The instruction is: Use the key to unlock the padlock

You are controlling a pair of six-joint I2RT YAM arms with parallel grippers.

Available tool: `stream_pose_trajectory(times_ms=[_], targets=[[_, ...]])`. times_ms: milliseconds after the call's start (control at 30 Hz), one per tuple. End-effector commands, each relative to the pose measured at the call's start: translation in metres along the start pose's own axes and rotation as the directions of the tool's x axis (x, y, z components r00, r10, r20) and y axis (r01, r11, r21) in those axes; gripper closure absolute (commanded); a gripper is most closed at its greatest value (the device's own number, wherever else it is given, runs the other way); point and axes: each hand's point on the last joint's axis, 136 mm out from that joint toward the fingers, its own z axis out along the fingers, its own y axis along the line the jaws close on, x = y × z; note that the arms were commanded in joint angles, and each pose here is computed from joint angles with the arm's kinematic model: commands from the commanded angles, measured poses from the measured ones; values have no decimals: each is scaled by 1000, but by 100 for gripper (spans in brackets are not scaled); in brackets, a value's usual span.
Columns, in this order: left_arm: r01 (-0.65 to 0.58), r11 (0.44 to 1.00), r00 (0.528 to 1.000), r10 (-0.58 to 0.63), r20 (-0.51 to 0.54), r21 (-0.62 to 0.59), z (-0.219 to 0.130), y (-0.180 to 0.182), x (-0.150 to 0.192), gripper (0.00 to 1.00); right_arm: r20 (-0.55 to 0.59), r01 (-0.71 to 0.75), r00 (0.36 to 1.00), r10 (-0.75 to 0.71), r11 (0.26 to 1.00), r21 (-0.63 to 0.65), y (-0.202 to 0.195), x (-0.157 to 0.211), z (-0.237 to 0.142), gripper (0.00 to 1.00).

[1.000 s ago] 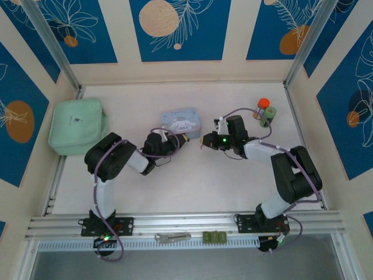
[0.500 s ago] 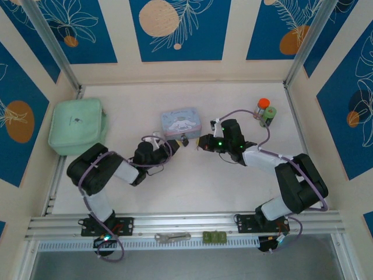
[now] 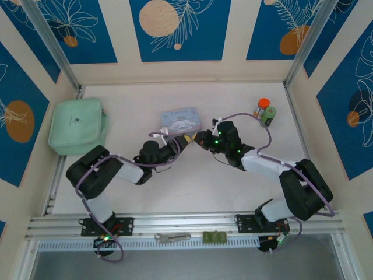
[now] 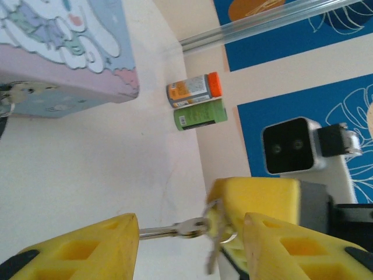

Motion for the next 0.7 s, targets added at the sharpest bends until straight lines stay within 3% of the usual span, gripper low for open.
stream_pose_trajectory(times_ms=[0, 267, 667], targets=[[-8, 998, 999, 6, 42, 59, 7, -17, -6, 51, 28, -44, 999, 44, 999, -16, 2, -2, -3, 100], [-1, 996, 999, -2, 36, 90, 13, -27, -4, 62, 29, -64, 997, 65, 998, -25, -2, 1, 0, 100], [36, 993, 999, -39, 24, 109, 18, -27, 5, 64, 40, -78, 996, 80, 996, -31, -6, 3, 1, 100]])
